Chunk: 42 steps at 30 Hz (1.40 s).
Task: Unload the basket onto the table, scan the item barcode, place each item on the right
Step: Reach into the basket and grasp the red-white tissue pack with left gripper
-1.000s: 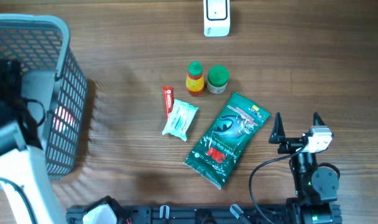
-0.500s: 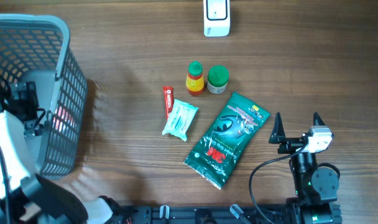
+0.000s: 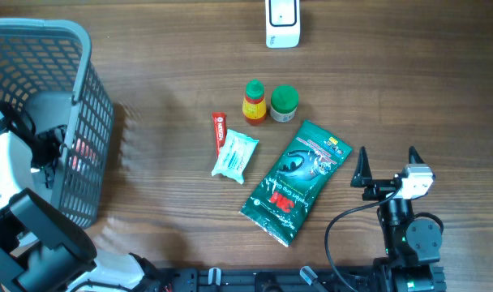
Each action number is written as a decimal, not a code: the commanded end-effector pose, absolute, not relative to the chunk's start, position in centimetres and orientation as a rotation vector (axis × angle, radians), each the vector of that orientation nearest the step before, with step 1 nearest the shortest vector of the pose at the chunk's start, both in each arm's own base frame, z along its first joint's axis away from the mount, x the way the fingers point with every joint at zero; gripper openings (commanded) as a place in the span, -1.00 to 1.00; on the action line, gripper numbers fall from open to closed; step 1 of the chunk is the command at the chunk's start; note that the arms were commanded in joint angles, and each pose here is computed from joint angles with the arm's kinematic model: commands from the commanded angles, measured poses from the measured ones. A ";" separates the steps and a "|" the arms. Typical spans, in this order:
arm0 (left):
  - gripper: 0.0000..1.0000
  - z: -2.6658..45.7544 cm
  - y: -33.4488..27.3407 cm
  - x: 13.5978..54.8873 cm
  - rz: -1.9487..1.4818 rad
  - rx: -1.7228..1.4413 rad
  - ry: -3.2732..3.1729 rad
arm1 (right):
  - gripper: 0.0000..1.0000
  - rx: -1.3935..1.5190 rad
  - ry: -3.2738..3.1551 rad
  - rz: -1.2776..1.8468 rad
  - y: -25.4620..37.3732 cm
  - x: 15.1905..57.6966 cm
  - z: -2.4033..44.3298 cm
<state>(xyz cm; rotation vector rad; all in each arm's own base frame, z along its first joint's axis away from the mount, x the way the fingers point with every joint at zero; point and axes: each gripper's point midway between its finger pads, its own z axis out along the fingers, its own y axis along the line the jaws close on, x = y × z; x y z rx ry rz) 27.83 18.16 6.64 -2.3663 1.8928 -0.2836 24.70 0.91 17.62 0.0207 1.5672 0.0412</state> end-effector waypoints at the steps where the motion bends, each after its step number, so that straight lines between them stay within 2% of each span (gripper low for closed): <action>1: 0.67 5.9 18.2 26.9 -0.216 -2.394 1.901 | 1.00 0.000 1.560 0.045 1.2 24.7 17.8; 9: 0.58 2.9 18.1 27.5 -0.203 -2.319 1.891 | 0.99 0.000 1.560 0.046 1.2 24.7 17.8; 11: 0.47 2.6 18.5 27.4 -0.174 -2.308 1.879 | 0.99 0.000 1.560 0.045 1.2 24.7 17.8; 15: -0.13 1.9 18.8 26.9 -0.132 -2.301 1.869 | 1.00 0.000 1.560 0.046 1.2 24.7 17.8; 16: -0.61 1.7 18.6 26.7 -0.131 -2.306 1.876 | 0.99 0.000 1.560 0.046 1.2 24.7 17.8; 17: -0.92 1.7 18.5 26.7 -0.130 -2.309 1.879 | 1.00 0.000 1.560 0.046 1.2 24.7 17.8; 20: -0.92 2.0 18.7 26.8 -0.132 -2.300 1.872 | 0.99 0.000 1.560 0.045 1.2 24.7 17.8; 24: -0.92 4.8 19.5 27.8 -0.148 -2.184 1.874 | 0.99 0.000 1.560 0.046 1.2 24.7 17.8; 29: -0.92 13.5 20.7 28.7 -0.177 -2.007 1.729 | 0.99 0.000 1.560 0.046 1.2 24.7 17.8; 35: -0.92 24.7 20.3 27.1 -0.211 -1.759 1.492 | 1.00 0.000 1.560 0.046 1.2 24.7 17.8; 39: -0.92 30.5 17.9 25.8 -0.327 -1.593 1.399 | 0.99 0.000 1.560 0.046 1.2 24.7 17.8; 42: -0.92 33.9 13.8 26.3 -0.552 -1.413 1.432 | 1.00 0.000 1.560 0.046 1.2 24.7 17.8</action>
